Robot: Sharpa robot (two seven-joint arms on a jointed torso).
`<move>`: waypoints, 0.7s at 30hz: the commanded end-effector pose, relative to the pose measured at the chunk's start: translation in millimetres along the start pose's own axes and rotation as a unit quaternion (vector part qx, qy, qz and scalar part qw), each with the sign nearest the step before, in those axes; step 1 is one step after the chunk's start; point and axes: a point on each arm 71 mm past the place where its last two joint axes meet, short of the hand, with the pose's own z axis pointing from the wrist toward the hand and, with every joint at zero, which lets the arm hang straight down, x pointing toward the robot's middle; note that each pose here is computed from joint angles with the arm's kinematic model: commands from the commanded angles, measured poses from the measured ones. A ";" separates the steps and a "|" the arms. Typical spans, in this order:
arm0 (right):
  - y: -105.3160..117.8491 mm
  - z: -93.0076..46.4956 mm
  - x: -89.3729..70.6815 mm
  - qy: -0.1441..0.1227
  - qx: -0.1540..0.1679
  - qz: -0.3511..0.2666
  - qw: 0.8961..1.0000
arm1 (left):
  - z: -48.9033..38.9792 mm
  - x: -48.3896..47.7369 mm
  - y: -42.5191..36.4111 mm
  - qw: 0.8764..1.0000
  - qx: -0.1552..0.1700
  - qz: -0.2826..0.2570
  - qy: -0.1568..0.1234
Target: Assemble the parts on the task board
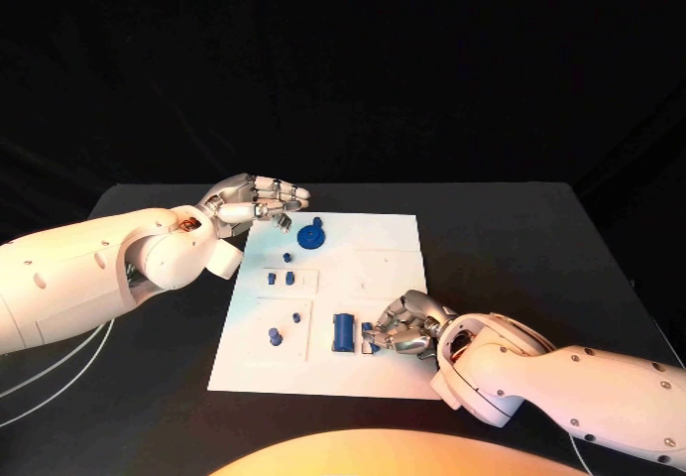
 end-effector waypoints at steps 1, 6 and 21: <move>0.0 -0.1 6.6 0.019 -0.003 -0.019 1.000 | 0.4 1.6 -0.4 1.000 0.002 -0.005 0.005; 2.7 -0.6 8.4 0.020 -0.009 -0.016 1.000 | 0.4 1.3 -0.3 1.000 0.001 -0.005 0.006; 4.0 -2.0 9.2 0.019 -0.013 -0.013 1.000 | 0.3 -0.5 0.6 1.000 -0.003 -0.005 0.006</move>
